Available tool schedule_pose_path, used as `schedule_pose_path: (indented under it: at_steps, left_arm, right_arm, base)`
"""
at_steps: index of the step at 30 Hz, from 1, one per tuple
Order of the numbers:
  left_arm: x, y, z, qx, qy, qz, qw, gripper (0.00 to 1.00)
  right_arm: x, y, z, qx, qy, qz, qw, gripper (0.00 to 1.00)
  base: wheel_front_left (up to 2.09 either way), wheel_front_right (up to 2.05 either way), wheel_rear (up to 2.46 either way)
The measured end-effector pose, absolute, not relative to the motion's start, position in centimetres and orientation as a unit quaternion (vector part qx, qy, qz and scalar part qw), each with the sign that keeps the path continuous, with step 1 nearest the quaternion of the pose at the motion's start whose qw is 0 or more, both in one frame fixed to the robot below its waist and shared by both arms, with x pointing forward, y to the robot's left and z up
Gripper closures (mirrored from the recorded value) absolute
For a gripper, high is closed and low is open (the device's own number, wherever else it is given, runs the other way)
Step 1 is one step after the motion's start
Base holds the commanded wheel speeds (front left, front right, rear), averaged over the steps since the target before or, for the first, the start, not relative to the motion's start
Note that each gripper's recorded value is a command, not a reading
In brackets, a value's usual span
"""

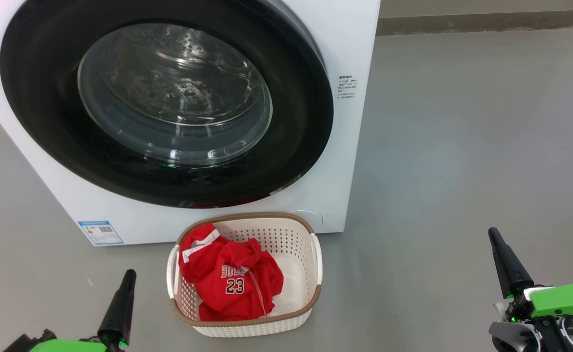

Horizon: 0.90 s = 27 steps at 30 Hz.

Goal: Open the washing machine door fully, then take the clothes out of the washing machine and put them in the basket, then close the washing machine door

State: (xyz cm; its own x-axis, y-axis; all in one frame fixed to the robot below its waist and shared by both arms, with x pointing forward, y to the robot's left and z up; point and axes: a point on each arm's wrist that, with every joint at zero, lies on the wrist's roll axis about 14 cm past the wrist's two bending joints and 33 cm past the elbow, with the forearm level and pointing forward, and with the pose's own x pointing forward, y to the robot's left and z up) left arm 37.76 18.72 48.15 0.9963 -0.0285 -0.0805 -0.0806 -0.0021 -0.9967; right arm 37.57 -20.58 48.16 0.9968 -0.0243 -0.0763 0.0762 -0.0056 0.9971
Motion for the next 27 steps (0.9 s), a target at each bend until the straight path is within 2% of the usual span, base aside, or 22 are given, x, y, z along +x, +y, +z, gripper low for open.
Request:
schedule_pose_path:
  at_steps: [27]
  left_arm:
    - [37.76, 18.72, 48.15, -0.708, 0.039, 0.018, 0.705, 1.0]
  right_arm:
    - [37.56, -20.54, 48.15, 0.709, 0.018, -0.036, 0.704, 1.0]
  base:
    - [0.0, 0.0, 0.0]
